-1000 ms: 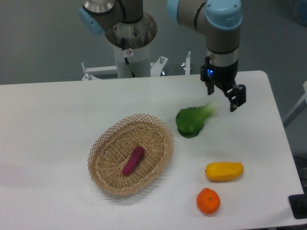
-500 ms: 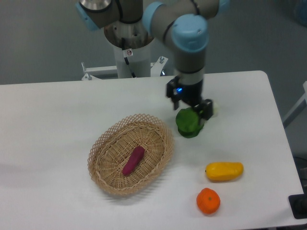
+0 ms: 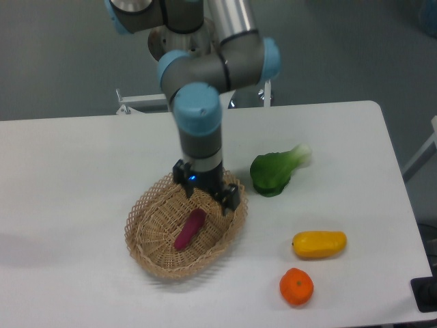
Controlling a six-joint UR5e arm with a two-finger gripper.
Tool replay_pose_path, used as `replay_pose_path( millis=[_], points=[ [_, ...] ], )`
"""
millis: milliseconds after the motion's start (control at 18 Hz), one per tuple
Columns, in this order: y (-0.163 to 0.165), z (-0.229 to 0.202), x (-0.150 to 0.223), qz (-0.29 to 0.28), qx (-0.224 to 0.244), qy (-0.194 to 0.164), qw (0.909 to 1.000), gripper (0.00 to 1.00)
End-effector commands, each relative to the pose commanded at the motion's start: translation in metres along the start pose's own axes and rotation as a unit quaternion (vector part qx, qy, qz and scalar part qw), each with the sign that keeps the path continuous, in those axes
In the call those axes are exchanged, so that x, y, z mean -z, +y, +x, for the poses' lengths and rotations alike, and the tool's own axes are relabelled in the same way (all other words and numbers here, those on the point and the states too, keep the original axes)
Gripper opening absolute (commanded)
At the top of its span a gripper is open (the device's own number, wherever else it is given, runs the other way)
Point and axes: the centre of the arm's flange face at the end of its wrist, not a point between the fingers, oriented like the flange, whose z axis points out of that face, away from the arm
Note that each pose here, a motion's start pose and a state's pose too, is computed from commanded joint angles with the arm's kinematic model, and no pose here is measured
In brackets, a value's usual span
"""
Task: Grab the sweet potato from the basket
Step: 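Lower the gripper into the basket and close it on the sweet potato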
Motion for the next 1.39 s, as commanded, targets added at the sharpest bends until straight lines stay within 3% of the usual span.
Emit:
replay_pose_path(
  millis=[722,833,1000,1056,1222,1389],
  points=[
    [-0.012,0.007,-0.047,-0.006,-0.018,0.001,0.9998,1.00],
    [-0.011,0.005,-0.047,-0.010,-0.027,-0.005,0.9996,0.86],
    [-0.011,0.004,-0.044,-0.010,-0.038,-0.007,0.9992,0.45],
    [-0.012,0.004,-0.043,-0.009,-0.040,-0.008,0.9991,0.35],
    [-0.014,0.002,-0.037,-0.004,-0.044,-0.012,0.9989,0.23],
    [-0.014,-0.003,-0.030,0.000,-0.050,-0.019,0.9986,0.21]
  ],
)
